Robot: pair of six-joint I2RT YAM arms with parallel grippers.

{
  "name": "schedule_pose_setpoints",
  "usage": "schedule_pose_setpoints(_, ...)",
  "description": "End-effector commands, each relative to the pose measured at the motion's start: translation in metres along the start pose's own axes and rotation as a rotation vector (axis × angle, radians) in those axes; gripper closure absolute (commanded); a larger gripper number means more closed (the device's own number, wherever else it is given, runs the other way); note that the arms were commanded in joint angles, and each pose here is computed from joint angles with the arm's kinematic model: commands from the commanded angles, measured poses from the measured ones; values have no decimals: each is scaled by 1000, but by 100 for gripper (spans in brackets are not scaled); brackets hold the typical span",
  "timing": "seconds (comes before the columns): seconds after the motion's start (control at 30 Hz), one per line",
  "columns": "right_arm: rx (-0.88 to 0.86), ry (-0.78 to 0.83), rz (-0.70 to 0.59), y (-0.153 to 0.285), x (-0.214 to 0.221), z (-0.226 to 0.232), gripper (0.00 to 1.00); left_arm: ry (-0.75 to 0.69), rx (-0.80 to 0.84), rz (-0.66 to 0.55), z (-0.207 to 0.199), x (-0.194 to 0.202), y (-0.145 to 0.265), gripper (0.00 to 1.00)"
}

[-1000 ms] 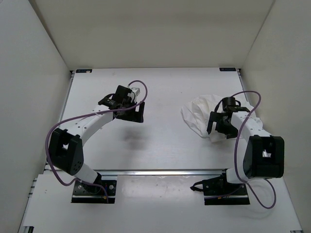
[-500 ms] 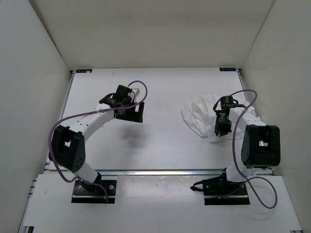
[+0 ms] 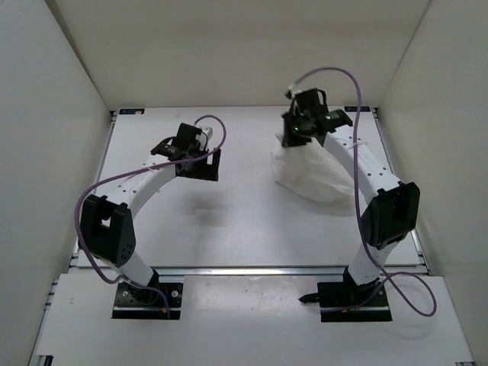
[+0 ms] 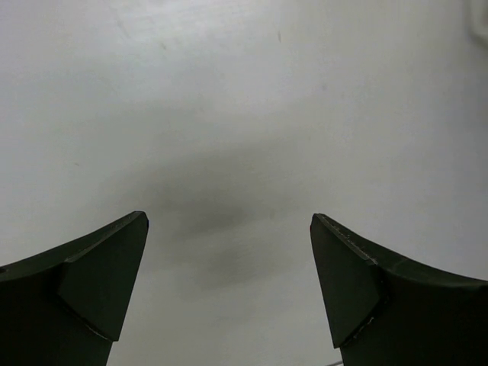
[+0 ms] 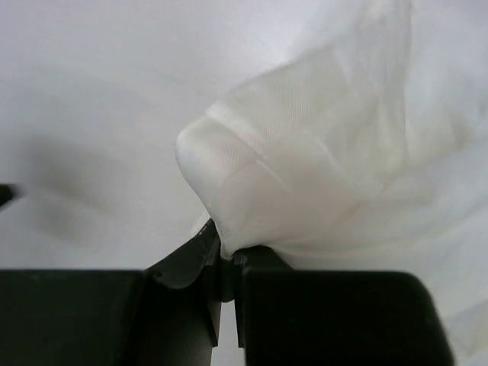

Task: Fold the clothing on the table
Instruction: Move the skirt to the center of the board

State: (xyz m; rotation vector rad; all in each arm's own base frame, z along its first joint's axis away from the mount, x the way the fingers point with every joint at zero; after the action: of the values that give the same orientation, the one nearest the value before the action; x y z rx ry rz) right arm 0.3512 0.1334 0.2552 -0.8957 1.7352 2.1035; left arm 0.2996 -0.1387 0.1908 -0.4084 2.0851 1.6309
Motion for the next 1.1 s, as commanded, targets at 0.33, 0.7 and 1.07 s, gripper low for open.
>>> schedule_pose_setpoints(0.33,-733,253,-633,214,-84,149,100,232,-257,-765,41,-105,207,2)
schedule_pose_setpoints(0.7,-506,-45,-333,46,-46,26,89,124,9,-640,-1,-86,152,2)
schedule_pose_setpoints(1.07,-262,-138,-228,-6,1,-49,1,72,82,-344,-15,-30,31,1)
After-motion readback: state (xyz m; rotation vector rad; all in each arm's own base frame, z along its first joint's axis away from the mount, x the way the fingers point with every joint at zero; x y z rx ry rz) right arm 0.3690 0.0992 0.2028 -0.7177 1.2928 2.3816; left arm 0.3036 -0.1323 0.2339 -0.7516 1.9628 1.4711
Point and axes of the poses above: each gripper's point midway between its finger pads, its own y axis back along the fingers, its own z axis along the line the jaws close on, x = y × z, the point moved 9 cm from there along y, back along the fingers, and after that the axes turned 6 degrees about y, right-handed, at the moved point
